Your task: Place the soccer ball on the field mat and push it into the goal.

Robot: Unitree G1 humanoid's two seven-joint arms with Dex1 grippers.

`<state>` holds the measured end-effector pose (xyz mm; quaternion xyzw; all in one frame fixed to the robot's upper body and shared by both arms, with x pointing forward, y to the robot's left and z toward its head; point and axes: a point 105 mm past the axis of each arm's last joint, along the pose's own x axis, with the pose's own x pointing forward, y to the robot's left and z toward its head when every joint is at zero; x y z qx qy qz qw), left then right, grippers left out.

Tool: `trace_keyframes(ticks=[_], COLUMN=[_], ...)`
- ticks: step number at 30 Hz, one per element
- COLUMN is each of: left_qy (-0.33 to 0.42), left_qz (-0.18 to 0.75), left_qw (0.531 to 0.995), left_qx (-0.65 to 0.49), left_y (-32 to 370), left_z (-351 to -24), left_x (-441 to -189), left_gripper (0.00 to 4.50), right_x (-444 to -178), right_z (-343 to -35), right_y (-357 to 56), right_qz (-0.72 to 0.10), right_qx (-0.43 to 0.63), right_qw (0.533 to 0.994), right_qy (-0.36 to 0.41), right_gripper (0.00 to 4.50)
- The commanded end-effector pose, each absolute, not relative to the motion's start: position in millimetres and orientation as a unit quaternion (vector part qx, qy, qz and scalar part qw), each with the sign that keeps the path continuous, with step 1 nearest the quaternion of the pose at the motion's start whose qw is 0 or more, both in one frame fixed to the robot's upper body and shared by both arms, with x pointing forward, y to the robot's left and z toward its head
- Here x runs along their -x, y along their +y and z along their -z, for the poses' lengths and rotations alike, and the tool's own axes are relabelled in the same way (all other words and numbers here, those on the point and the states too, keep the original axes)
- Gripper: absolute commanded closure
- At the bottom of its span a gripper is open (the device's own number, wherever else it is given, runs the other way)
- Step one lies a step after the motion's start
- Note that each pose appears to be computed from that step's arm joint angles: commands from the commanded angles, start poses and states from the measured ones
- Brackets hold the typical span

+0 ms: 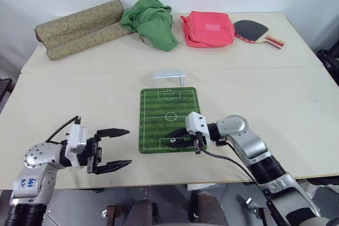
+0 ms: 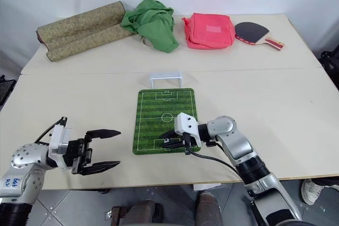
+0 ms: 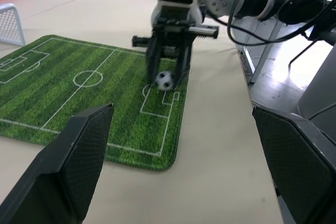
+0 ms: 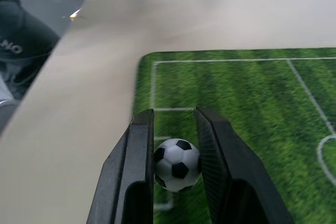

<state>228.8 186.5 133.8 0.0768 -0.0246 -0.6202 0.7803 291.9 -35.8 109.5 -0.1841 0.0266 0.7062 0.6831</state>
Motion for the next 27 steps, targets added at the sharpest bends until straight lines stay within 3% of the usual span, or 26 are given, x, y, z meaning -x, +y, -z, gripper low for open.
trace_keyframes(ticks=[1,18,27], left_qy=[-0.028,-0.033,-0.033], left_qz=[0.626,0.603,0.599], left_qw=[0.775,0.791,0.793], left_qx=[-0.082,-0.101,-0.105], left_y=[182.7,189.7,192.5], left_z=[-138.2,-141.0,-143.1], left_x=[-222.8,-229.2,-231.0], left_gripper=[0.0,0.0,0.0], right_x=[-293.5,-297.7,-297.4], right_z=[-112.7,-95.1,-98.3], right_y=[-32.2,-32.8,-30.1], right_qz=[-0.71,-0.711,-0.714], right_qx=[0.191,0.194,0.198], right_qw=[0.677,0.675,0.671], right_qy=[0.013,0.039,0.014], right_gripper=[3.71,3.71,0.7])
